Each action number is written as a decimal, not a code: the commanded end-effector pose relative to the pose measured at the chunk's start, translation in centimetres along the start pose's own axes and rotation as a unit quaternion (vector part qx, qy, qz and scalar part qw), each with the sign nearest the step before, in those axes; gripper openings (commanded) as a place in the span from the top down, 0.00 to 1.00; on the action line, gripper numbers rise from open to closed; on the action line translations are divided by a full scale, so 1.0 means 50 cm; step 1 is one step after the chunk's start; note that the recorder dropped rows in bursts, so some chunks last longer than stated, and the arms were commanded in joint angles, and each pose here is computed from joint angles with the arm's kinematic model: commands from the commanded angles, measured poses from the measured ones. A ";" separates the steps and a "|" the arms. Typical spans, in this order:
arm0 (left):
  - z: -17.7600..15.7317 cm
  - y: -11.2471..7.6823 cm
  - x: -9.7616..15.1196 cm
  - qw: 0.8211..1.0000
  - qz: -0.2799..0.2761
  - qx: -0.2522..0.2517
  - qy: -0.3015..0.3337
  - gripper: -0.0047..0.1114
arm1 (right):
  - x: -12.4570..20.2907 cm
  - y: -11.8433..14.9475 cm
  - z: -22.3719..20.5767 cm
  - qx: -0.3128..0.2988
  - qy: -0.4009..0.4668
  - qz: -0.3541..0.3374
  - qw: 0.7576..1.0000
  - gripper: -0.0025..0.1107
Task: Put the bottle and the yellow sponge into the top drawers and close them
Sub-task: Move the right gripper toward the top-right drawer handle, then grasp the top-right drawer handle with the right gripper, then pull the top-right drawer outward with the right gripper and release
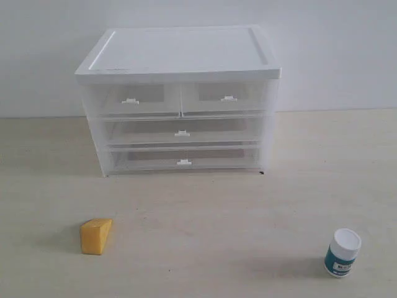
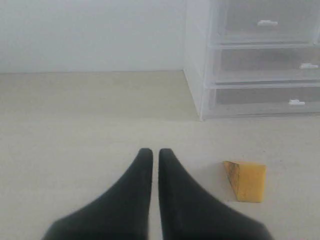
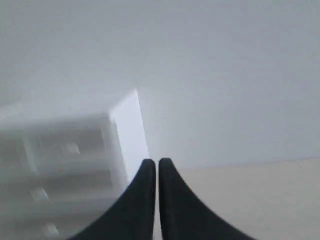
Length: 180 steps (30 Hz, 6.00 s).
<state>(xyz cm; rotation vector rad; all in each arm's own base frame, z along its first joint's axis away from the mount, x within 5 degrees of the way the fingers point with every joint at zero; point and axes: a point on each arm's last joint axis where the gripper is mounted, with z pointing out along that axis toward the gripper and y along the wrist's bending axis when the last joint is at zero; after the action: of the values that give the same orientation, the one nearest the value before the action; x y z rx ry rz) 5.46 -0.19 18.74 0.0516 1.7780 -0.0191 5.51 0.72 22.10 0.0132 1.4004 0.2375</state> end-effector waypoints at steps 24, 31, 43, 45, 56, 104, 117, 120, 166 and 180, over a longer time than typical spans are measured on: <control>0.000 0.000 0.002 1.000 -0.002 -0.001 0.000 0.92 | 0.029 0.068 0.321 -0.133 0.059 0.063 0.987 0.98; 0.000 0.000 0.002 1.000 -0.002 -0.001 0.000 0.92 | 0.087 0.154 0.316 -0.074 0.051 -0.008 0.996 0.98; 0.000 0.000 0.002 1.000 -0.002 -0.001 0.000 0.92 | 0.161 0.259 0.349 -0.082 0.069 -0.034 0.994 0.98; 0.000 0.000 0.002 1.000 -0.002 -0.001 0.000 0.92 | 0.175 0.268 0.360 -0.082 0.074 -0.039 0.993 0.98; 0.000 0.000 0.002 1.000 -0.002 -0.001 0.000 0.92 | 0.183 0.306 0.407 -0.086 0.071 -0.024 0.993 0.98; 0.000 0.000 0.002 1.000 -0.002 -0.001 0.000 0.92 | 0.278 0.317 0.616 0.025 0.038 -0.055 0.997 0.49; 0.000 0.000 0.002 1.000 -0.002 -0.001 0.000 0.92 | 0.279 0.330 0.630 0.015 0.067 -0.044 0.997 0.98; 0.000 0.000 0.002 1.000 -0.002 -0.001 0.000 0.92 | 0.280 0.330 0.630 0.014 0.068 -0.044 0.997 0.98; 0.000 0.000 0.002 1.000 -0.002 -0.001 0.000 0.92 | 0.216 0.320 0.378 -0.022 0.148 -0.064 0.987 0.98; 0.000 0.000 0.002 1.000 -0.002 -0.001 0.000 0.92 | 0.226 0.339 0.357 -0.045 0.182 -0.057 0.981 0.98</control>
<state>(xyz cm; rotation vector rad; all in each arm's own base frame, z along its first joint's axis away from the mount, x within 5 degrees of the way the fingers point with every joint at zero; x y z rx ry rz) 5.46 -0.19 18.74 0.0516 1.7780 -0.0191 22.42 21.24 16.89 -0.1474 1.7216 0.1878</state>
